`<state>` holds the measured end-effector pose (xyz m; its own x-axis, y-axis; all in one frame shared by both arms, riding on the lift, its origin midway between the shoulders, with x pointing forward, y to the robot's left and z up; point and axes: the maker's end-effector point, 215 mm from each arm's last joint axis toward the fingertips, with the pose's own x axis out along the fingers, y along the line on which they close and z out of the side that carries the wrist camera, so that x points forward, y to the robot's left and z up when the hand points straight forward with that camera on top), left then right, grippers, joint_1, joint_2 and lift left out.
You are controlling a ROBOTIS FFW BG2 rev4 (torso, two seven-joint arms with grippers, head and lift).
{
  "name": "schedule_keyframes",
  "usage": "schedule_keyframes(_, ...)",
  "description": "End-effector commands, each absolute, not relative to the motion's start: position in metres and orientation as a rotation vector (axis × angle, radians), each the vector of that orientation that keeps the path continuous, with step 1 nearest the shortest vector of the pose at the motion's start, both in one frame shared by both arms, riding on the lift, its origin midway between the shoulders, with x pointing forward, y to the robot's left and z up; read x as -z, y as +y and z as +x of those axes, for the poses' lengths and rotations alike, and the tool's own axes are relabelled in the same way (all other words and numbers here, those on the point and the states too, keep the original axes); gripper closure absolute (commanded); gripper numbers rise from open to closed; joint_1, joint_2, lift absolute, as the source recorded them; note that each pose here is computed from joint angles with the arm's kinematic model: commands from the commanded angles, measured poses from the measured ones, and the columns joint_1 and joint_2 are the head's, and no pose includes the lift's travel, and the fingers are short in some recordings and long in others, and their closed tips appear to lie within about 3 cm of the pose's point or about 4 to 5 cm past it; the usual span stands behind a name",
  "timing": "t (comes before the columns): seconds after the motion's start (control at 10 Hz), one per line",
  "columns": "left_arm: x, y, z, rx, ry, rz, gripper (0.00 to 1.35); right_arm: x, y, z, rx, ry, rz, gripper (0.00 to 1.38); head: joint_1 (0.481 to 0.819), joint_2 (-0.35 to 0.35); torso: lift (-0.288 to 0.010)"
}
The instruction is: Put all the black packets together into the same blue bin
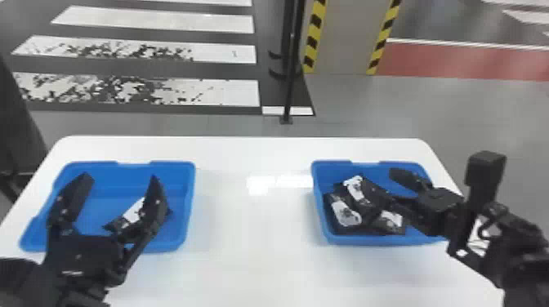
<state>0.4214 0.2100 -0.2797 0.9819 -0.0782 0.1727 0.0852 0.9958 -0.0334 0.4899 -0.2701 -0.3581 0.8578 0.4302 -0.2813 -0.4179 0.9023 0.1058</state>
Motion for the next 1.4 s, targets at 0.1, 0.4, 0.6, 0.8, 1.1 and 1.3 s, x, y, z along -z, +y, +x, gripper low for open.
schedule_keyframes(0.1,0.281,0.212,0.423,0.079,-0.17,-0.04,0.15,0.334,-0.255,0.445,-0.432,0.149,0.121,0.14,0.695,-0.065,-0.11)
schedule_keyframes(0.4,0.297,0.219,0.436,0.089,-0.116,0.022,0.15,0.3,-0.243,0.393,-0.409,0.089,0.167,0.14,0.695,-0.057,-0.11)
schedule_keyframes(0.6,0.318,0.252,0.451,0.113,-0.018,0.167,0.14,0.299,-0.245,0.383,-0.381,0.1,0.192,0.14,0.695,-0.048,-0.11)
schedule_keyframes(0.8,0.342,0.275,0.48,0.176,0.142,0.278,0.14,0.308,-0.241,0.381,-0.395,0.13,0.195,0.14,0.695,-0.002,-0.11)
schedule_keyframes(1.1,0.382,0.3,0.507,0.224,0.401,0.284,0.14,0.313,-0.236,0.384,-0.409,0.143,0.198,0.14,0.695,0.049,-0.11)
schedule_keyframes(1.3,0.422,0.302,0.51,0.276,0.547,0.191,0.14,0.316,-0.235,0.386,-0.418,0.147,0.197,0.14,0.695,0.072,-0.11)
